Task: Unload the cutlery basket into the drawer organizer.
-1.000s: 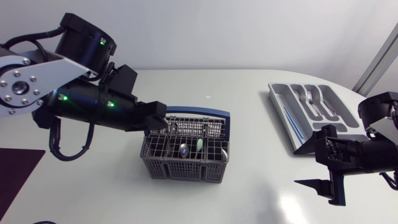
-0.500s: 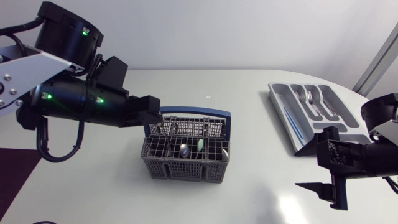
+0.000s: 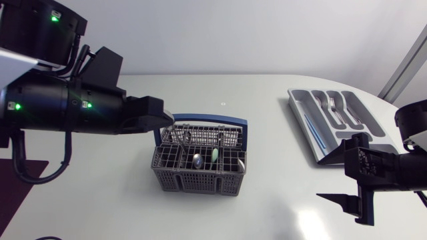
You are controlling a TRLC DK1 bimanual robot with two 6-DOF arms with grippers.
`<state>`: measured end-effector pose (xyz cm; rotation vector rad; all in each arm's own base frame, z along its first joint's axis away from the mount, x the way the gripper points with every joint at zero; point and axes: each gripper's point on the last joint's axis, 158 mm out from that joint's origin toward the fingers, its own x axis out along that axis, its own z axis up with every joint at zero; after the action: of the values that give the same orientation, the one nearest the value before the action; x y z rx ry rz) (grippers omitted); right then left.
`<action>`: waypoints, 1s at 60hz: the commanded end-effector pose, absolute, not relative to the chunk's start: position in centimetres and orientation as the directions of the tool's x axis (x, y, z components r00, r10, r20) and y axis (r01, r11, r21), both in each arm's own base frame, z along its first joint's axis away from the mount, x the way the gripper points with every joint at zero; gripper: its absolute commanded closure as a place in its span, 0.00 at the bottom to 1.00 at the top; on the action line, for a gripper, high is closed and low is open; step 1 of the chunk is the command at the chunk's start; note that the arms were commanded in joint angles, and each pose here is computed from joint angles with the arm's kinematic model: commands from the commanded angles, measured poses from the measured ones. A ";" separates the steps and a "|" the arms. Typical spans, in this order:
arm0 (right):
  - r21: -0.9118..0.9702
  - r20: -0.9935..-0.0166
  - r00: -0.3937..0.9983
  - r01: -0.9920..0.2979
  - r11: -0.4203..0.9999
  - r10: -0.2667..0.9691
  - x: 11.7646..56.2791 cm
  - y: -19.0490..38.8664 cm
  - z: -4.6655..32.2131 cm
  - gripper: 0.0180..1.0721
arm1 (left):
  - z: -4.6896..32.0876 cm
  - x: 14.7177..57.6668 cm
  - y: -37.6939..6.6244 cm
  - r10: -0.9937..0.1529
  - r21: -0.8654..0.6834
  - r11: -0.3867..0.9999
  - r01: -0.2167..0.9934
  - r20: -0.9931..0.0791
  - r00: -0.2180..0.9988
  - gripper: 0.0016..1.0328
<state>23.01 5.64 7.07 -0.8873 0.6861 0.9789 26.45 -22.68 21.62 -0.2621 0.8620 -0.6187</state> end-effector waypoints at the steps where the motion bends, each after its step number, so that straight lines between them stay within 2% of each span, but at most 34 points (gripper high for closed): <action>1: -0.302 -0.805 0.412 -0.904 0.303 0.428 22.8 6.2 7.9 0.12 | 22.5 25.6 -23.2 -0.622 -0.469 0.783 0.409 -0.607 0.494 0.96; 27: -0.268 -0.713 0.429 -0.897 0.351 0.555 21.9 11.1 14.3 0.12 | 24.7 21.0 -28.2 -0.712 -0.484 0.696 0.531 -0.561 0.422 0.96; 47: -0.107 -0.665 0.284 -0.952 0.287 0.691 18.9 17.0 16.7 0.14 | 23.0 19.5 -32.5 -0.731 -0.488 0.663 0.567 -0.585 0.352 0.95; 60: -0.002 -0.642 0.189 -0.970 0.244 0.743 18.1 19.9 17.2 0.20 | 22.9 20.0 -34.1 -0.736 -0.497 0.658 0.566 -0.582 0.344 0.95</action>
<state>17.83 19.02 16.81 -0.5199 0.5591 1.2558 19.57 -33.02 21.39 -0.1853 0.8970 -0.8477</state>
